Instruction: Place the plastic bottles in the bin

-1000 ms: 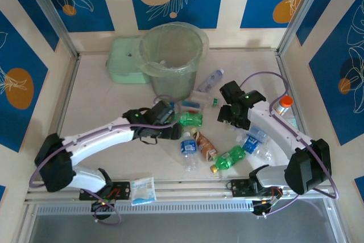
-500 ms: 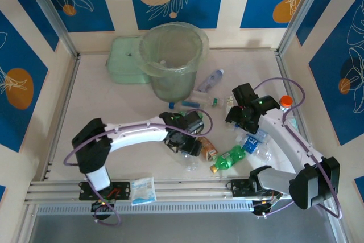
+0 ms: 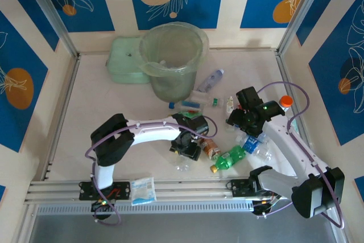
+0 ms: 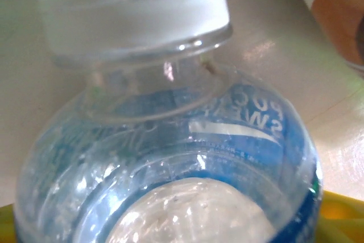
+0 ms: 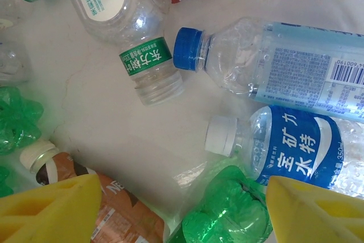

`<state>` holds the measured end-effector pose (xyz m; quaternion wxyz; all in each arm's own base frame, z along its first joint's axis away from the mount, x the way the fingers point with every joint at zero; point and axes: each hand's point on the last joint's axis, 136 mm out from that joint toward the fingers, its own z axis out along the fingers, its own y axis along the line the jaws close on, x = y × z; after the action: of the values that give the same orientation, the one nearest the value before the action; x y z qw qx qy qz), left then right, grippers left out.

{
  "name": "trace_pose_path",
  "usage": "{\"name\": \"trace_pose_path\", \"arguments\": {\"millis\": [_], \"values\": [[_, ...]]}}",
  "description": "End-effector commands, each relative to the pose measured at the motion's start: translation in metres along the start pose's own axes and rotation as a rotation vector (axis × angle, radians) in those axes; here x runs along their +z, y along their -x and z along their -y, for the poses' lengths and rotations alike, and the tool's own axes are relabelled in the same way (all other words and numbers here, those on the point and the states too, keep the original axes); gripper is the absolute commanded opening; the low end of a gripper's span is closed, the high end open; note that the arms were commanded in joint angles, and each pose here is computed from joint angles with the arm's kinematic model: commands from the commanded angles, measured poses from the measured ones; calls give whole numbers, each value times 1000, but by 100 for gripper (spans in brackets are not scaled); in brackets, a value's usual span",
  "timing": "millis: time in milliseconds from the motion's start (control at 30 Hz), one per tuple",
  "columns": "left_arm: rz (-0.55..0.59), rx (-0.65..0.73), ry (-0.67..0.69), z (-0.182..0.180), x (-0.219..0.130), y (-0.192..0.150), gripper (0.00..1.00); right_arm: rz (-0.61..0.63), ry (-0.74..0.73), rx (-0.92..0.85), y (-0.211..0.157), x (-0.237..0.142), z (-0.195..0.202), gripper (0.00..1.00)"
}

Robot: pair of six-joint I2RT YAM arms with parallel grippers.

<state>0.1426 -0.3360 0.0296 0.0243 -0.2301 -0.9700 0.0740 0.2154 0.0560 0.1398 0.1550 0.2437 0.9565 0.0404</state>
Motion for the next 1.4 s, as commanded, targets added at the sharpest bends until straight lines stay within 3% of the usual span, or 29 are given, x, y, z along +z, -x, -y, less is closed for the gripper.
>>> {"name": "trace_pose_path", "arguments": {"millis": [0,200,400,533,800,1067,1367], "values": [[39,38,9,6,-27,-3,70,-19,16,13,-5,-1,1,77],[92,70,30,4,-64,-11,66,17,39,14,4,-12,-4,76],[276,139,59,1,-140,4,65,31,80,8,8,-17,-13,73],[413,185,60,7,-197,26,64,29,94,5,8,-17,-18,72],[559,221,68,4,-255,81,60,30,93,-38,-2,-17,-27,72],[790,111,42,-41,-345,145,59,34,104,-44,-3,-18,-29,72],[876,29,70,-93,-360,193,58,30,99,-51,-9,-18,-27,71]]}}
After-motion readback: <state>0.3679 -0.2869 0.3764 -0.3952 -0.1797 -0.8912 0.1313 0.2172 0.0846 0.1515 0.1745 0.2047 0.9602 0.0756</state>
